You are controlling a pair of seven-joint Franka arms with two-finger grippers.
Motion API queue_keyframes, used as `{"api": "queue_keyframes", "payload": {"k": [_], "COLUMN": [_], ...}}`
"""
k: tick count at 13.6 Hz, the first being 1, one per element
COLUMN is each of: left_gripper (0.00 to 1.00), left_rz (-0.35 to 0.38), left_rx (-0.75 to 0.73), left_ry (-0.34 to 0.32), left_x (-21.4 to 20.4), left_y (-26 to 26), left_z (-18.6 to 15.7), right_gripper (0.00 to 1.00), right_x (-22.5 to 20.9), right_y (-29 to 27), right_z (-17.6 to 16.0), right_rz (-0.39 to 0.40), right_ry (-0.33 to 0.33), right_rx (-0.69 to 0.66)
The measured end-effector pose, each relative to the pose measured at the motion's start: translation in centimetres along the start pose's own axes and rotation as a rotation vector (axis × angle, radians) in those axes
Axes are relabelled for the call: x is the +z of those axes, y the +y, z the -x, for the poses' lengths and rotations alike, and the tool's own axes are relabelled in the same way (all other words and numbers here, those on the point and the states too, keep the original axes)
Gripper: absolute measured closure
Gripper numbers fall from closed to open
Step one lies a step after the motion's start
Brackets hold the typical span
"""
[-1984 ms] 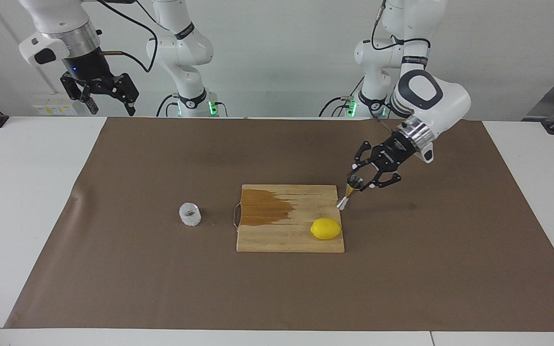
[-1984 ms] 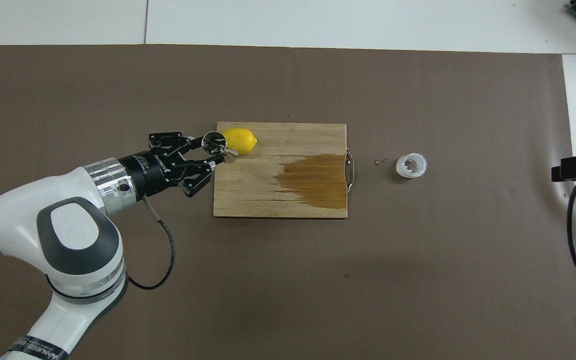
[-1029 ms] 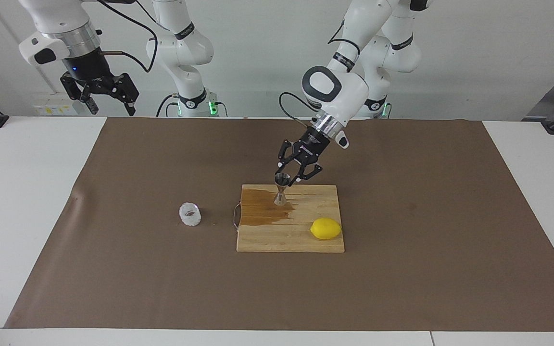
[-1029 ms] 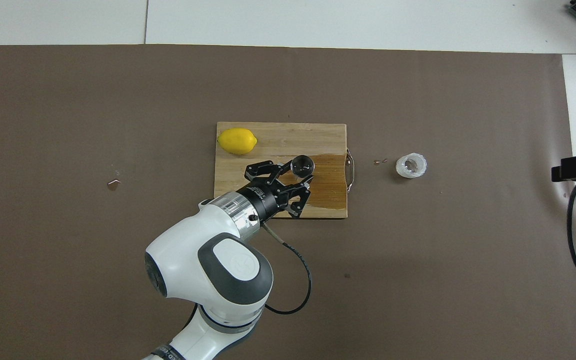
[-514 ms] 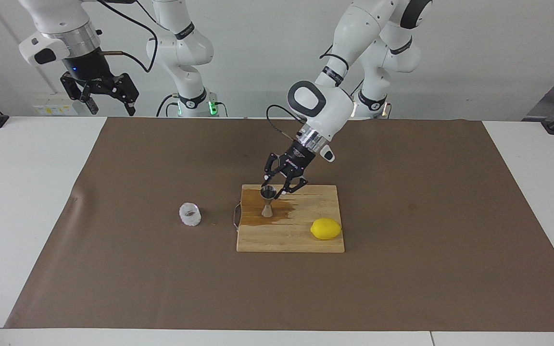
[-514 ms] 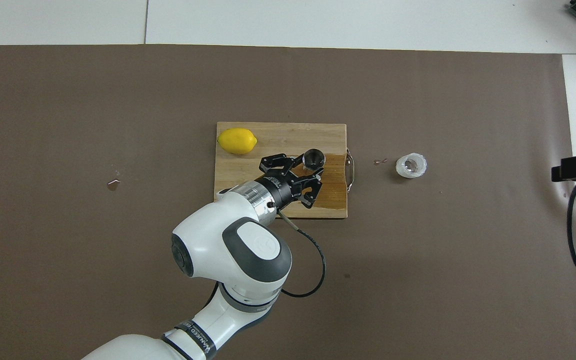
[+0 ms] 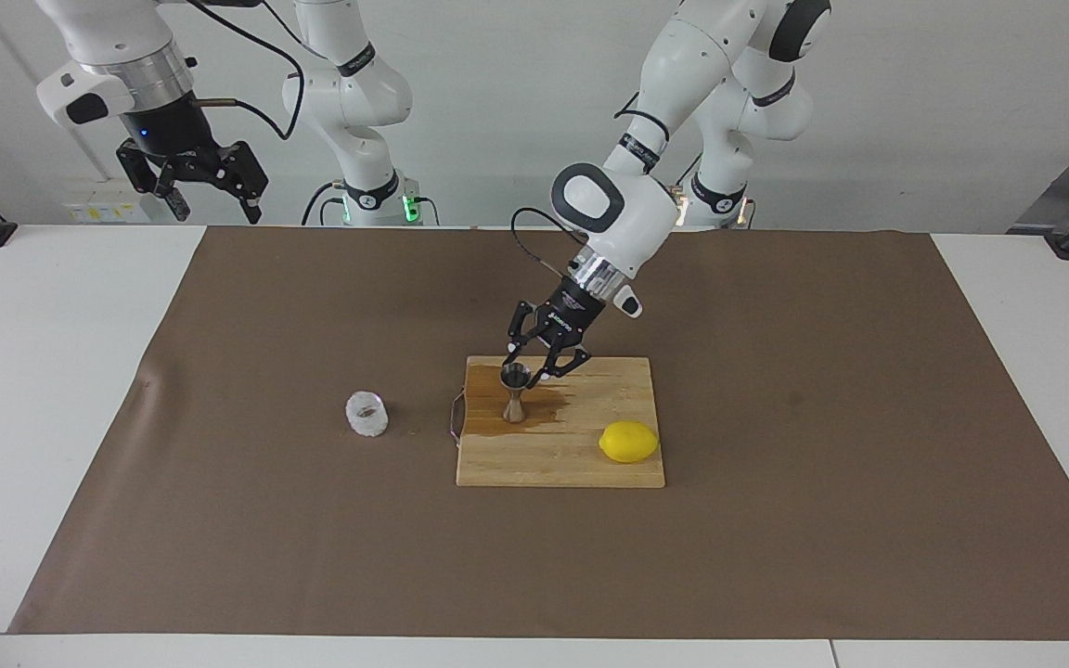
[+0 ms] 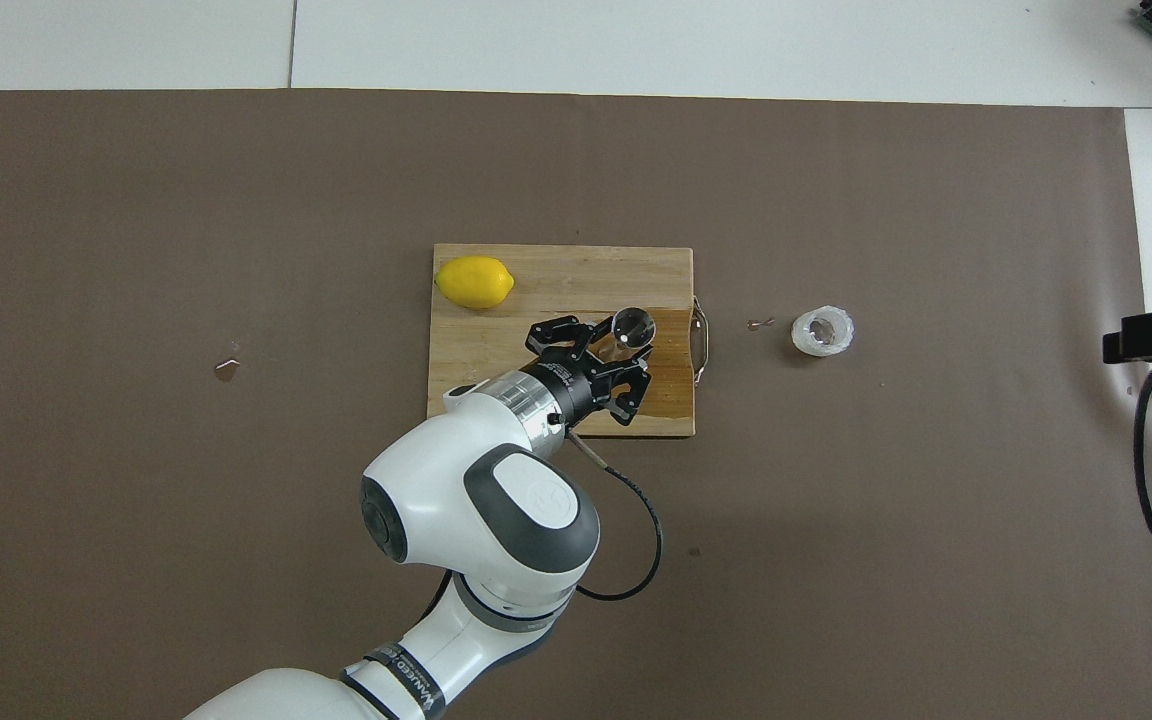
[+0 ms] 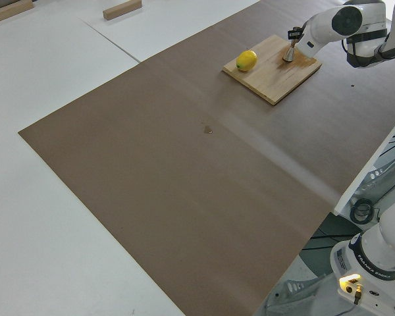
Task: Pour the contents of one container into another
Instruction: 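Lower the silver cup onto the board beside the stain and open the left gripper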
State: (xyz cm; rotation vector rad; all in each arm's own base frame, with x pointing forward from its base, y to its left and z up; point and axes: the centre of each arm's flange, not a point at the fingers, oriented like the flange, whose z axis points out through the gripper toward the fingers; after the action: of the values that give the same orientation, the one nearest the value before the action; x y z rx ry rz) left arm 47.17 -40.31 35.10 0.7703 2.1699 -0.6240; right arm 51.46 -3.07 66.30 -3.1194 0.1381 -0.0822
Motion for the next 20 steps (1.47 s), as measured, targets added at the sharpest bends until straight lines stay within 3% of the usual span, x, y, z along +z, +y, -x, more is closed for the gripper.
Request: {"api": "queue_keyframes", "payload": {"k": [2, 5, 9, 14, 20], "left_gripper": [0.38, 0.37, 0.01, 0.00, 0.00], "left_rz": [0.003, 0.008, 0.035, 0.032, -0.096], "left_rx": [0.000, 0.000, 0.023, 0.064, 0.140], "left_ry": [-0.001, -0.002, -0.024, -0.087, -0.125], "left_x": [0.0, -0.1, -0.6, -2.6, -4.1], "left_y": [0.1, 0.2, 0.4, 0.3, 5.7], "left_z": [0.0, 0.1, 1.4, 4.6, 7.7], "right_gripper": [0.00, 0.00, 0.00, 0.00, 0.00], "right_x": [0.0, 0.0, 0.0, 0.0, 0.0], "right_y": [0.0, 0.0, 0.0, 0.0, 0.0], "right_z": [0.0, 0.0, 0.0, 0.0, 0.0], "right_rz": [0.000, 0.000, 0.000, 0.000, 0.000], "right_ry": [0.000, 0.000, 0.000, 0.000, 0.000], "right_rx": [0.000, 0.000, 0.000, 0.000, 0.000]}}
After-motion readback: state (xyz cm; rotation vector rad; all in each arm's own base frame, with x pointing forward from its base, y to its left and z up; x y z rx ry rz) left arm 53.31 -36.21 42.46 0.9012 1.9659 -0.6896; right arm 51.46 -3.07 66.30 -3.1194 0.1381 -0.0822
